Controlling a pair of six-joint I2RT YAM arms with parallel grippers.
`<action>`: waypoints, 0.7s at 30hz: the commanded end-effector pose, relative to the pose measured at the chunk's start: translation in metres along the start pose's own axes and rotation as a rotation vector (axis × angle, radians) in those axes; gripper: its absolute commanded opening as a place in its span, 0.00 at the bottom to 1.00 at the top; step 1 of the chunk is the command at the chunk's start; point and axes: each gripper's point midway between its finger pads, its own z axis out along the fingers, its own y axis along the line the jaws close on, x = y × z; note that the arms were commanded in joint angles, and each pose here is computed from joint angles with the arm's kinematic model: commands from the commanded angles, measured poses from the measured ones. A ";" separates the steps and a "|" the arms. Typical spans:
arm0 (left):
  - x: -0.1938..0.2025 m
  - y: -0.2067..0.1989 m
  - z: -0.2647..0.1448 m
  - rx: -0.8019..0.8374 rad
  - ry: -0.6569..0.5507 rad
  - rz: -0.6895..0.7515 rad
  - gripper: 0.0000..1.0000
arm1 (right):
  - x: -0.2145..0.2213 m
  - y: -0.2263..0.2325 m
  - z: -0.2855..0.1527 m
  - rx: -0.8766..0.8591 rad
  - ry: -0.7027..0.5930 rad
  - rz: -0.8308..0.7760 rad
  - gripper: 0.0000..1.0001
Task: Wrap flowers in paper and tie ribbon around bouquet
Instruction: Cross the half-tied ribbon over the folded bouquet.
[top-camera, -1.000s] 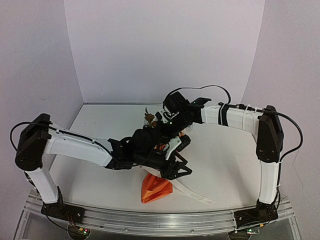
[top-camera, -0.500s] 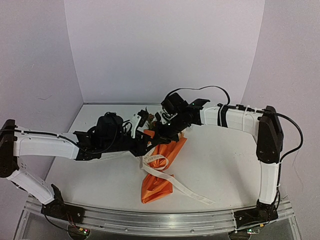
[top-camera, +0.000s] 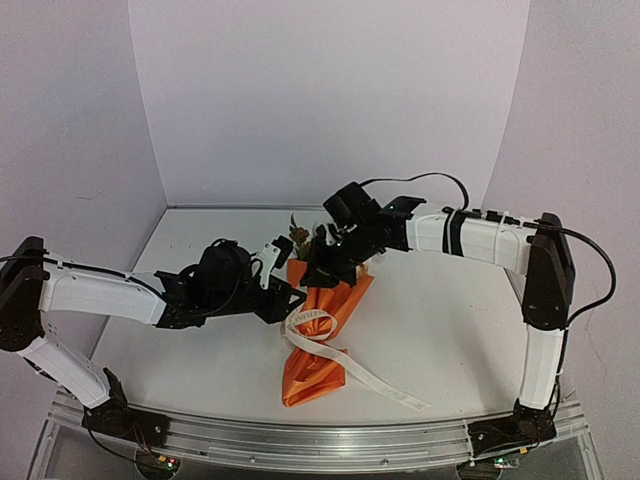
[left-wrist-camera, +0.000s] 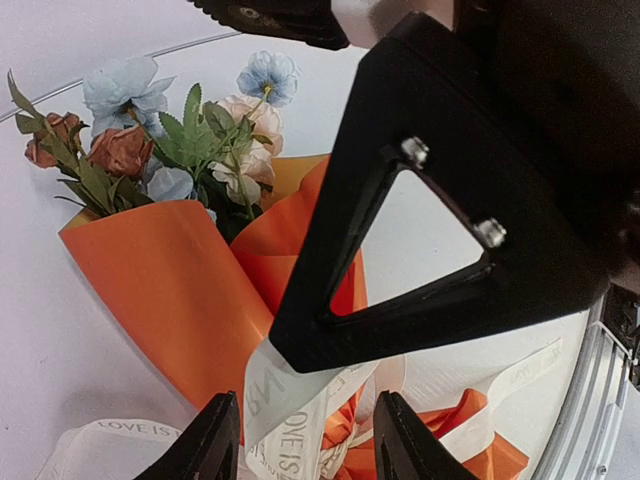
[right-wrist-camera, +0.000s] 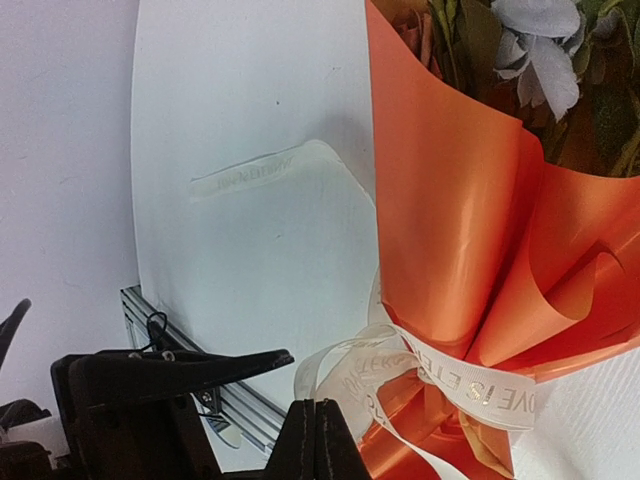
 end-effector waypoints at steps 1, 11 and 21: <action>-0.014 -0.011 0.003 0.049 -0.042 0.038 0.48 | -0.005 0.018 -0.010 -0.055 -0.043 0.059 0.00; -0.016 -0.013 0.011 0.056 -0.035 0.061 0.39 | -0.004 0.022 -0.009 -0.068 -0.052 0.077 0.00; -0.023 0.013 0.009 -0.097 -0.076 0.053 0.25 | 0.005 0.022 -0.009 -0.058 -0.051 0.063 0.00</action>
